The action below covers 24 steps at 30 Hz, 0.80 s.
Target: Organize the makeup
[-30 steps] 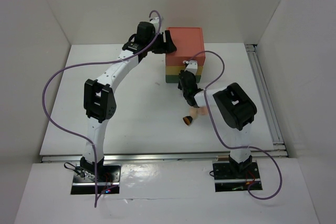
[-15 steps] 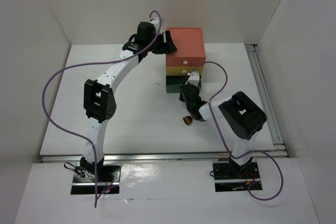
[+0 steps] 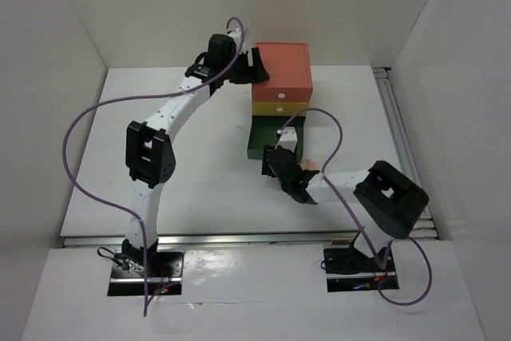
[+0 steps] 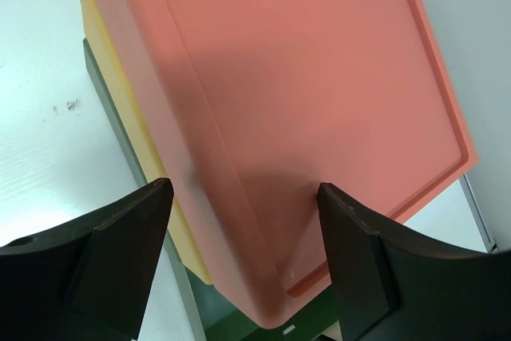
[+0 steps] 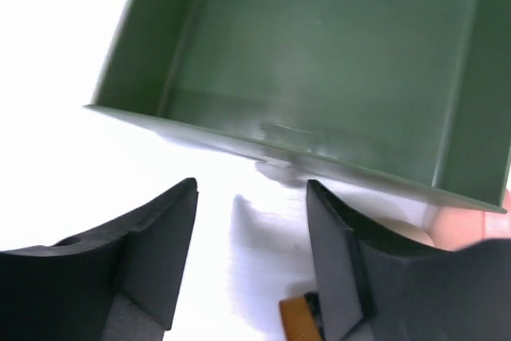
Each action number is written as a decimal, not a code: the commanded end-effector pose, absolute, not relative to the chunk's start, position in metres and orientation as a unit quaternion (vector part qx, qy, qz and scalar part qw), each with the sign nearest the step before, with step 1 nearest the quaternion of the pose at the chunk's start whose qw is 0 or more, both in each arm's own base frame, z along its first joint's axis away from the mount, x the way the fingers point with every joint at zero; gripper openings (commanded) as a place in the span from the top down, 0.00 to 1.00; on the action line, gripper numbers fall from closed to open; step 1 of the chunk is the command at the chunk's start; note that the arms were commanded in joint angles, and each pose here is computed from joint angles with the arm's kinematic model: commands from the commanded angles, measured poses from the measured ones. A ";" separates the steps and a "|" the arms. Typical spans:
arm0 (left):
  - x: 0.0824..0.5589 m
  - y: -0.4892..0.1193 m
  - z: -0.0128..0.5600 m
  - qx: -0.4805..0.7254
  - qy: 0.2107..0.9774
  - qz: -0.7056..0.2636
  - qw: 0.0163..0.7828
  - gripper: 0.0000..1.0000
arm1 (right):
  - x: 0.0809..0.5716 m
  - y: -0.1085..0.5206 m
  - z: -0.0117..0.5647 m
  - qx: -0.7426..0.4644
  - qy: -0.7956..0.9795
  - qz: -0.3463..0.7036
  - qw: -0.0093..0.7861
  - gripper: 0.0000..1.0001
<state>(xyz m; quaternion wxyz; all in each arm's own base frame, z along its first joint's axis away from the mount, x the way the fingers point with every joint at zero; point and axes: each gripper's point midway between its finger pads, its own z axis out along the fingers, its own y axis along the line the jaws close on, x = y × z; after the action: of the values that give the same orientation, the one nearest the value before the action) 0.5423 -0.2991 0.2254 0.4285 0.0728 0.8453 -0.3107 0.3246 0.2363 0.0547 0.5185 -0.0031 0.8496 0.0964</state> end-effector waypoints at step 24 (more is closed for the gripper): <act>0.325 -0.161 0.251 -0.025 0.868 -0.204 0.452 0.00 | 0.281 0.167 0.074 0.078 0.881 0.068 0.461 0.34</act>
<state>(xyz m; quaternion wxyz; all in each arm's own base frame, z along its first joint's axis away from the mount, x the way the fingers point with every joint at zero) 0.3345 -0.1698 0.2842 0.4702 0.0125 0.8562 -0.2136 0.2793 0.1667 0.0833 0.4683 0.0633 0.8798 0.0518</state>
